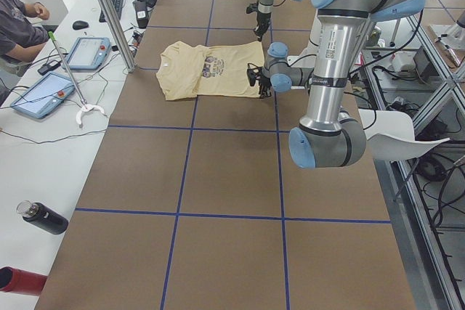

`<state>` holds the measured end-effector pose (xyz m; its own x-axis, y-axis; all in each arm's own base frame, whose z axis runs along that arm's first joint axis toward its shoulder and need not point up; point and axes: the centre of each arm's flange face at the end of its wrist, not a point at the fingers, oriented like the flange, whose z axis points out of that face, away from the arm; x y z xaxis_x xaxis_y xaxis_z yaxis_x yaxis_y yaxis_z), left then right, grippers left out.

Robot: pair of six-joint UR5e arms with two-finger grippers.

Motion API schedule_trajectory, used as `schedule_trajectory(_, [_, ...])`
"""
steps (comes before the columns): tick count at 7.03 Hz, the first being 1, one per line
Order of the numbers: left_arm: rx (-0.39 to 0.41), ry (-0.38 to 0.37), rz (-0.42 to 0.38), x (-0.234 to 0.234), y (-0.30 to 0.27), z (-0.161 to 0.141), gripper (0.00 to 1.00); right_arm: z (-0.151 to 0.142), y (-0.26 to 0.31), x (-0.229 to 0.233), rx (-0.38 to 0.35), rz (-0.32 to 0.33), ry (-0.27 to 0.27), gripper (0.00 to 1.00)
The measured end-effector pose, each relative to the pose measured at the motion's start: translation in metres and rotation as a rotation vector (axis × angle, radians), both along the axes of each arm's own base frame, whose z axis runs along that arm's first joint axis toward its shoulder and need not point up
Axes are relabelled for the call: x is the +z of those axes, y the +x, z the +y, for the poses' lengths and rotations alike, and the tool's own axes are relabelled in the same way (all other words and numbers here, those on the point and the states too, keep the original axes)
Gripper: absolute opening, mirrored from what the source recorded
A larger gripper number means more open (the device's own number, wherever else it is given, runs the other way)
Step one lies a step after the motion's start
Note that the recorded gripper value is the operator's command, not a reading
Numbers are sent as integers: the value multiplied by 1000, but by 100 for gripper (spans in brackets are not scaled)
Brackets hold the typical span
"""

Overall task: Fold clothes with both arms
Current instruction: 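Move the left gripper to the other hem corner and pinch both corners, then lift the hem with both grippers and fold it toward the collar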

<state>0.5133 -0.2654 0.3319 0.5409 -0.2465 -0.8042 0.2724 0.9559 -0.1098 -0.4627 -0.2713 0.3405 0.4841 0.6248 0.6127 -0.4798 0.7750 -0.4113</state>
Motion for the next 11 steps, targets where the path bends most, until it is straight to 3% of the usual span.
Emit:
schedule_trajectory(3, [7, 1, 12, -6, -1, 1, 0, 0, 0, 1, -1, 1, 0, 0])
schedule_trajectory(7, [66, -19, 103, -46, -29, 11, 0, 3, 18, -16, 6, -31, 11, 0])
schedule_trajectory(11, [96, -101, 203, -91, -54, 53, 0, 46, 64, -41, -79, -88, -14, 0])
